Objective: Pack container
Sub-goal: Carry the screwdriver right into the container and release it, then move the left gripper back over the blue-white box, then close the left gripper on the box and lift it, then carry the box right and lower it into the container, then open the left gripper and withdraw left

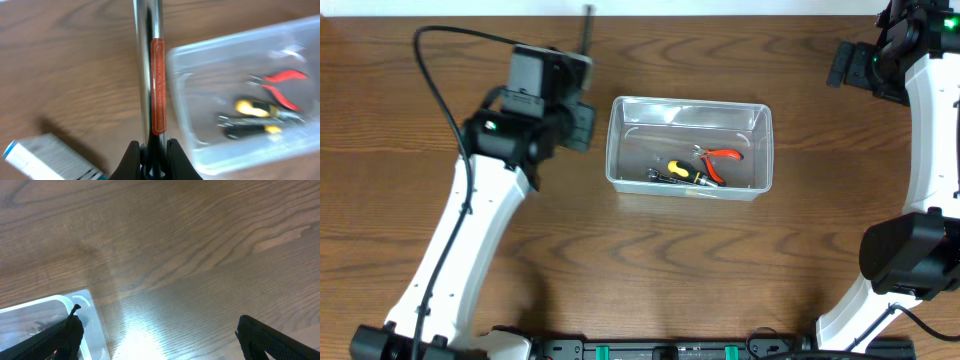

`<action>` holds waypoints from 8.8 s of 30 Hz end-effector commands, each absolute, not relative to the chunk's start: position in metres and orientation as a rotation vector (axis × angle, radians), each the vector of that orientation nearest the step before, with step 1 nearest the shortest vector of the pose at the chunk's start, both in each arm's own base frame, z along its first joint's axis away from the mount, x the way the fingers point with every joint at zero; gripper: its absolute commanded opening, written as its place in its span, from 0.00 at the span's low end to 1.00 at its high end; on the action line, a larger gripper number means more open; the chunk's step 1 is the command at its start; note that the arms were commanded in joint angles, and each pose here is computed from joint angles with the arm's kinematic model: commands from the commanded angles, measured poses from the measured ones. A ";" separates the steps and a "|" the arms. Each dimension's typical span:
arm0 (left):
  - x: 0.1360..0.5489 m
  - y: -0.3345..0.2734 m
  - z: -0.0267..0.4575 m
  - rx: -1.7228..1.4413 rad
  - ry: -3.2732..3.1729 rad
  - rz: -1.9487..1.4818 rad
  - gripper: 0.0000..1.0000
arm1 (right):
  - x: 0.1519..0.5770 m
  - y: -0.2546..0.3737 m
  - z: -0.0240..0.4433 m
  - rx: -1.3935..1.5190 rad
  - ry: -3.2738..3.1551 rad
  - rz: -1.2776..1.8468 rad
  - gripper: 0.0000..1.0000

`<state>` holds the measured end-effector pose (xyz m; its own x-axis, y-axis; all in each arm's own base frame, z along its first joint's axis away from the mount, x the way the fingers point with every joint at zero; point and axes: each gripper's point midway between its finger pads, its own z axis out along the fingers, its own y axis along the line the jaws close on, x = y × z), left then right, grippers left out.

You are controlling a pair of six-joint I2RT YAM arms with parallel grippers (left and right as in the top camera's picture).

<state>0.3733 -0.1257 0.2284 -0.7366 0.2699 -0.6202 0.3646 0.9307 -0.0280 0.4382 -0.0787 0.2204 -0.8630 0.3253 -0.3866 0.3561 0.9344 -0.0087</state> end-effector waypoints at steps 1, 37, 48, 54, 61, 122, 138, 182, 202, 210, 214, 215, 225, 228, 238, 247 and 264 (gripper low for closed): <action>0.358 -0.164 0.246 0.657 2.352 -0.284 0.06 | 0.440 -0.079 0.225 0.514 2.687 -0.107 0.99; 0.337 -0.263 0.061 1.535 2.405 -0.182 0.06 | 0.440 -0.079 0.225 0.514 2.687 -0.107 0.99; 0.346 -0.252 0.054 1.522 2.421 -0.065 0.13 | 0.440 -0.079 0.225 0.514 2.688 -0.107 0.99; 0.348 -0.253 0.059 1.501 2.418 -0.063 0.17 | 0.440 -0.079 0.225 0.514 2.688 -0.107 0.99; 0.381 -0.257 0.137 1.212 2.348 -0.047 0.56 | 0.440 -0.079 0.225 0.514 2.687 -0.107 0.99; 0.360 0.025 0.020 -0.907 3.181 -0.074 0.18 | 0.440 -0.079 0.226 0.514 2.687 -0.107 0.99; 0.383 0.038 0.132 -0.831 2.854 -0.151 0.12 | 0.440 -0.079 0.226 0.514 2.687 -0.107 0.99; 0.337 -0.254 0.115 1.072 2.694 -0.255 0.12 | 0.440 -0.079 0.225 0.514 2.687 -0.107 0.99; 0.360 -0.226 0.068 1.149 2.725 0.077 0.23 | 0.440 -0.079 0.225 0.514 2.687 -0.107 0.99; 0.368 -0.229 0.070 1.131 2.694 0.089 0.23 | 0.440 -0.079 0.226 0.514 2.687 -0.107 0.99; 0.369 -0.229 0.070 1.130 2.691 0.088 0.30 | 0.440 -0.079 0.225 0.514 2.687 -0.107 0.99; 0.369 -0.229 0.070 1.129 2.691 0.088 0.30 | 0.440 -0.079 0.225 0.513 2.688 -0.107 0.99; 0.355 -0.240 0.071 1.173 2.689 0.082 0.30 | 0.440 -0.079 0.225 0.514 2.687 -0.107 0.99; 0.347 -0.255 0.079 1.213 2.647 0.063 0.30 | 0.440 -0.079 0.226 0.514 2.687 -0.107 0.99; 0.343 -0.273 0.156 1.051 2.490 -0.048 0.36 | 0.440 -0.079 0.226 0.514 2.687 -0.107 0.99; 0.387 -0.186 0.283 0.400 2.291 -0.051 0.71 | 0.440 -0.079 0.226 0.514 2.687 -0.107 0.99; 0.409 0.039 0.300 -0.327 2.284 0.251 0.98 | 0.440 -0.079 0.225 0.514 2.687 -0.107 0.99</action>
<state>0.4080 0.0253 0.2994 -0.6559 -0.1239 -0.7446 -0.2678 0.9605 0.0760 0.4382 -0.0787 0.2204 -0.8630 0.3253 -0.3866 0.3561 0.9344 -0.0087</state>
